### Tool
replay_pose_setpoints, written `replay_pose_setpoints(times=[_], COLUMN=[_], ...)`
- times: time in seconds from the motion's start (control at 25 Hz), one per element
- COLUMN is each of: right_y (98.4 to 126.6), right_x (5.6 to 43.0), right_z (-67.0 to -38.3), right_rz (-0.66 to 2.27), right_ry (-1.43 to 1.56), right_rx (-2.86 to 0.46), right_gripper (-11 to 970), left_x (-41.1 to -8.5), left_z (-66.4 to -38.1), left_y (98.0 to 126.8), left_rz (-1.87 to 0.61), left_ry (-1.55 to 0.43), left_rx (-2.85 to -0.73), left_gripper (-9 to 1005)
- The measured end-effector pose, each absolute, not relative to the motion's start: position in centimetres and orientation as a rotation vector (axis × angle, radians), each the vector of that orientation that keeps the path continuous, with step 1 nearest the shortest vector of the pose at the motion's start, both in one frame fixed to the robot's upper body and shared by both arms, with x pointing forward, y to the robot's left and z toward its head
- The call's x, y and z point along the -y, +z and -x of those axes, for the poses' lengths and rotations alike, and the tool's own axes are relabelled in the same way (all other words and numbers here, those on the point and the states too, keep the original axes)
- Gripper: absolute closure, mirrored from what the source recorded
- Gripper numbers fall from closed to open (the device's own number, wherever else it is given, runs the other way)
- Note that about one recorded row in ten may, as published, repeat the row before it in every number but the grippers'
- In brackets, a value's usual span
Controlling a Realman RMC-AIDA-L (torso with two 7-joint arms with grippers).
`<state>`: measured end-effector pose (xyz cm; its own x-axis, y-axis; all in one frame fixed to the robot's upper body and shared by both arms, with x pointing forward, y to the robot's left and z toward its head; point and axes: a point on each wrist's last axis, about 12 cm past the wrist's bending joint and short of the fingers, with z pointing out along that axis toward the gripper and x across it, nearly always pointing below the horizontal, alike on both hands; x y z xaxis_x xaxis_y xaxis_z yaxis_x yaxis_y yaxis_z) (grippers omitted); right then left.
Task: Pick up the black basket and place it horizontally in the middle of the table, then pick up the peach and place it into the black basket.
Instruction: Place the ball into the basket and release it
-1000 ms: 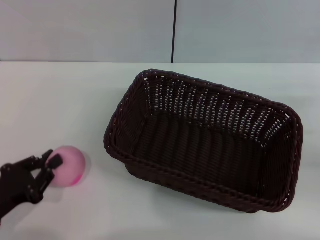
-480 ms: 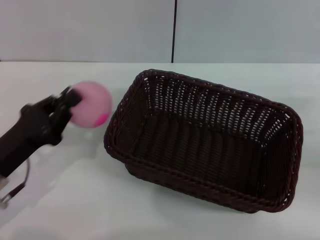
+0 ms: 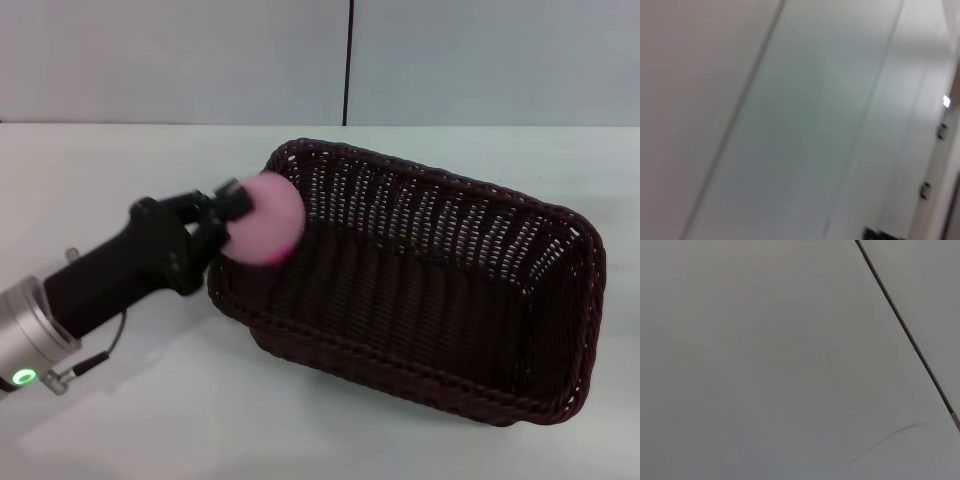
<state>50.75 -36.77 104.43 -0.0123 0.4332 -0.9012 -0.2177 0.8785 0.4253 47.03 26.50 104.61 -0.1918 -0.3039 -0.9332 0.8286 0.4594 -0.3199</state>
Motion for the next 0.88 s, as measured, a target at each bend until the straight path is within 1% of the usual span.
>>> replay_pose_setpoints(times=[0.12,0.28,0.88], right_y=[104.5,104.7,104.9], right_x=[36.6,36.2,35.6], right_z=[-51.0,-51.6,-52.5], right_rz=[-0.166,-0.160,-0.155], right_ry=[0.513,0.523,0.519], right_rx=[-1.497,-1.494,-1.491], right_gripper=[348,348,348], left_x=[-25.9,-25.6,-26.5], left_z=[-47.0,-47.2,-47.8], left_y=[104.3,103.6,102.4], left_rz=[-0.556,-0.578,-0.596], left_ry=[-1.120,-1.091,-0.944], left_rx=[-1.444,-1.494,-1.593], left_gripper=[953,953,946])
